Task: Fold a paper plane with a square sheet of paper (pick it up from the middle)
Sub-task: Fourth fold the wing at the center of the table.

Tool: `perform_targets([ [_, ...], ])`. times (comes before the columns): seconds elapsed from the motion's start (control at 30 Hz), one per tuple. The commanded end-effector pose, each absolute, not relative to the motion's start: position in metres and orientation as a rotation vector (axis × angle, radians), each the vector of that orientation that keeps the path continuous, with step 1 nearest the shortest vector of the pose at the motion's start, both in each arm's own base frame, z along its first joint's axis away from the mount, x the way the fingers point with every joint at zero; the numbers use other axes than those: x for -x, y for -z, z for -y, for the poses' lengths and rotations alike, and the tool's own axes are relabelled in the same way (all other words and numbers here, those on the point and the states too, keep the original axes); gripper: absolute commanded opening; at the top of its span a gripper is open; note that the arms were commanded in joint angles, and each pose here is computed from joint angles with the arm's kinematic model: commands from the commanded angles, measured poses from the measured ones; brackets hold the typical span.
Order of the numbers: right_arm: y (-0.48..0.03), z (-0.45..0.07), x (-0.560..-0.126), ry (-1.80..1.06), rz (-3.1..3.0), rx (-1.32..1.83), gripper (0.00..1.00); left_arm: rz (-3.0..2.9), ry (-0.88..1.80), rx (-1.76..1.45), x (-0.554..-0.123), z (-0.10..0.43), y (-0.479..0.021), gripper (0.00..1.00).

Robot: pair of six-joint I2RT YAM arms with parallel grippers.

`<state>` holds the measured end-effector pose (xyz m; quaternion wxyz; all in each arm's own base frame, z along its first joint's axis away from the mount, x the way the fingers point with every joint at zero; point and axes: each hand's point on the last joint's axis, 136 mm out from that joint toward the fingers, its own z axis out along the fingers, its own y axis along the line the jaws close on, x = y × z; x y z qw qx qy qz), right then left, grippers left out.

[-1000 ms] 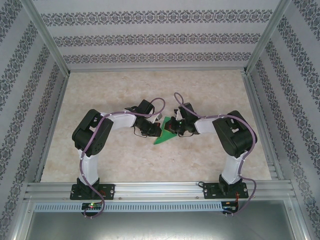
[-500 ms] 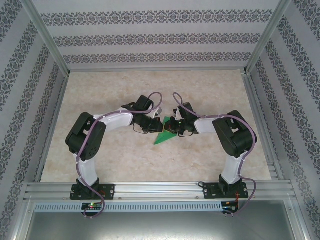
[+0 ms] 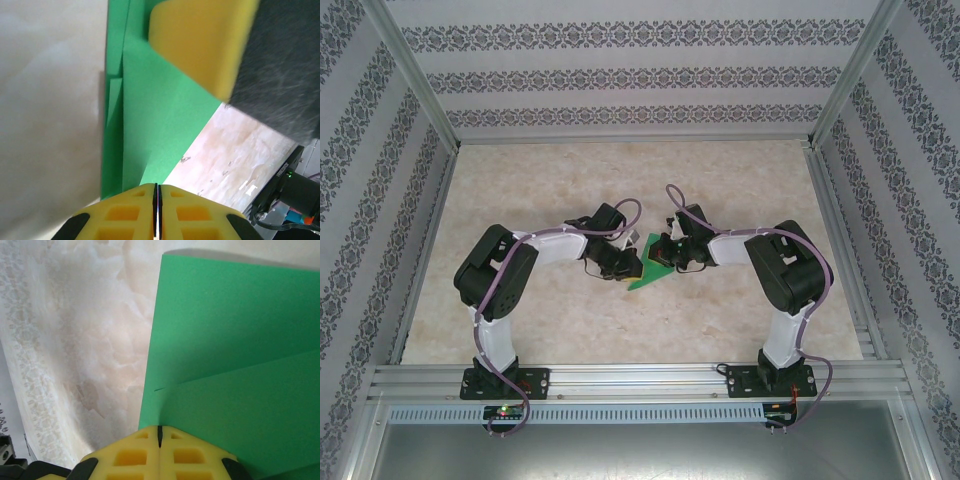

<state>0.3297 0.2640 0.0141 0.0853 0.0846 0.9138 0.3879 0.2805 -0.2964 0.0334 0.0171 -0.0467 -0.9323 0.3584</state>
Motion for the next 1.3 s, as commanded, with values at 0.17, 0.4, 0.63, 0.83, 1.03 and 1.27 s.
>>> perform_targets([
  [0.17,0.045,-0.231,-0.298,-0.901,-2.943,-0.378,0.00,2.858,-1.025,0.097,-0.260,0.288,-0.012,0.13],
  [0.4,0.046,-0.231,-0.298,-0.892,-2.954,-0.377,0.00,2.848,-0.996,0.072,-0.251,0.283,-0.005,0.13],
  [0.63,0.048,-0.229,-0.297,-0.875,-2.965,-0.379,0.00,2.835,-0.924,0.043,-0.234,0.269,0.006,0.12],
  [0.83,0.051,-0.225,-0.295,-0.852,-2.975,-0.391,0.00,2.835,-0.879,0.045,-0.214,0.254,0.006,0.10],
  [1.03,0.053,-0.223,-0.294,-0.840,-2.972,-0.411,0.00,2.897,-0.978,0.139,-0.223,0.259,-0.017,0.04],
  [1.27,0.044,-0.245,-0.311,-1.019,-2.827,-0.449,0.00,3.143,-1.172,0.222,-0.280,0.273,-0.065,0.02],
])
